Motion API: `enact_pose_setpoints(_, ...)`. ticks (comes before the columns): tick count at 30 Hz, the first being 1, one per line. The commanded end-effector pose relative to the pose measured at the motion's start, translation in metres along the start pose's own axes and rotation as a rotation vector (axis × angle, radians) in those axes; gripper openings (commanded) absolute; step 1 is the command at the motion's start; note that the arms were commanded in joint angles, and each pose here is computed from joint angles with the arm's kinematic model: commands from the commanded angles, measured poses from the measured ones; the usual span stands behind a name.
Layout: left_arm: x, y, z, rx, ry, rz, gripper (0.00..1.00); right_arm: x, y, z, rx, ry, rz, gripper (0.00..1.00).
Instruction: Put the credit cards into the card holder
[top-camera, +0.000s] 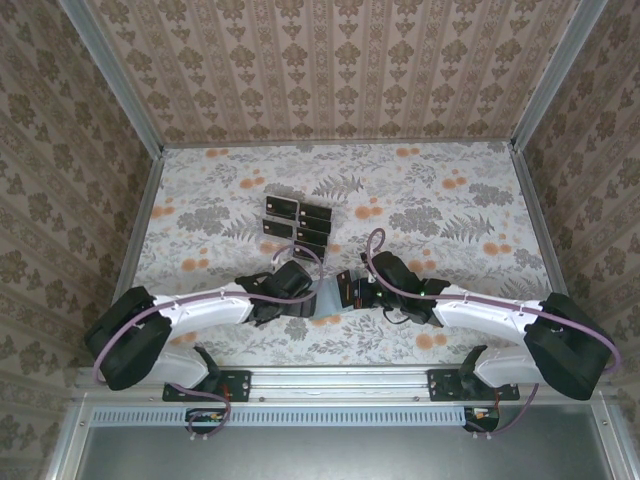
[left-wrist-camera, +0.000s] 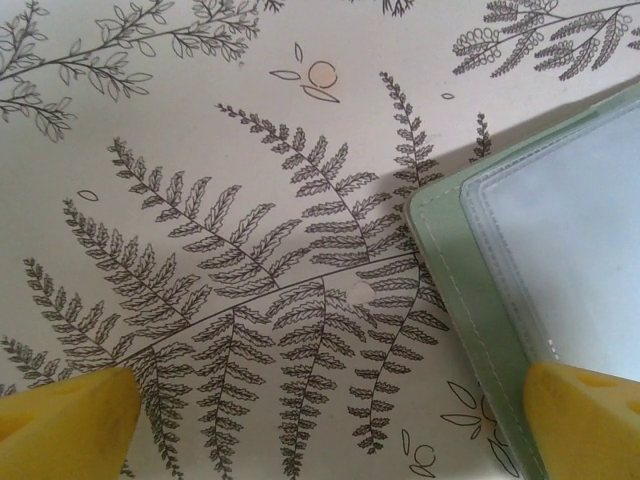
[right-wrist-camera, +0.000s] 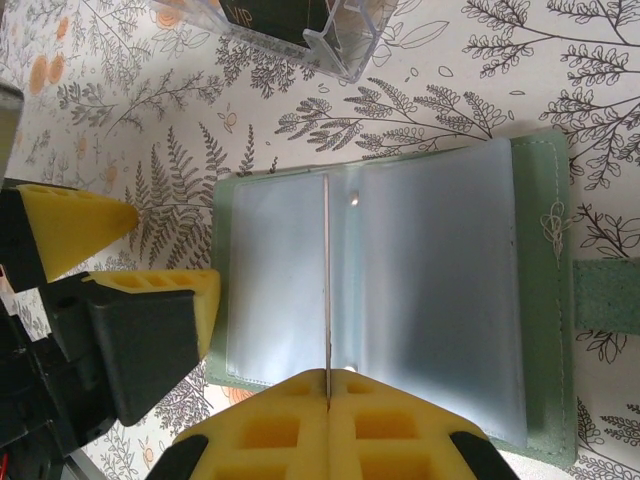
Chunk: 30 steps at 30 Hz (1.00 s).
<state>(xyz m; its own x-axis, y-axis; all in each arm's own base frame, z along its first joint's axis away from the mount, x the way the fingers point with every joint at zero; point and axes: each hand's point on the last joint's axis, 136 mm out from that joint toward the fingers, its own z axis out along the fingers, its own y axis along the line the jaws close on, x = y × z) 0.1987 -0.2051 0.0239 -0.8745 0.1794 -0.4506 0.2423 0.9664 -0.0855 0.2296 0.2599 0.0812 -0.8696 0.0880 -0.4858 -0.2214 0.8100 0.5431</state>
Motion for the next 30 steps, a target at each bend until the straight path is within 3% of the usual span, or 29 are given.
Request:
enact_pose_setpoints(1, -0.015, -0.014, -0.004, 0.030, -0.040, -0.016, 1.00, -0.006, -0.002, -0.004, 0.006, -0.035, 0.019, 0.00)
enact_pose_setpoints(14, -0.009, -0.018, 0.006, 0.025, -0.015, 0.006, 1.00, -0.005, -0.009, 0.000, 0.011, -0.048, 0.059, 0.00)
enact_pose_setpoints(30, 0.014, 0.014, 0.014, -0.070, 0.051, 0.033, 1.00, -0.010, -0.001, 0.003, -0.080, -0.114, 0.127, 0.00)
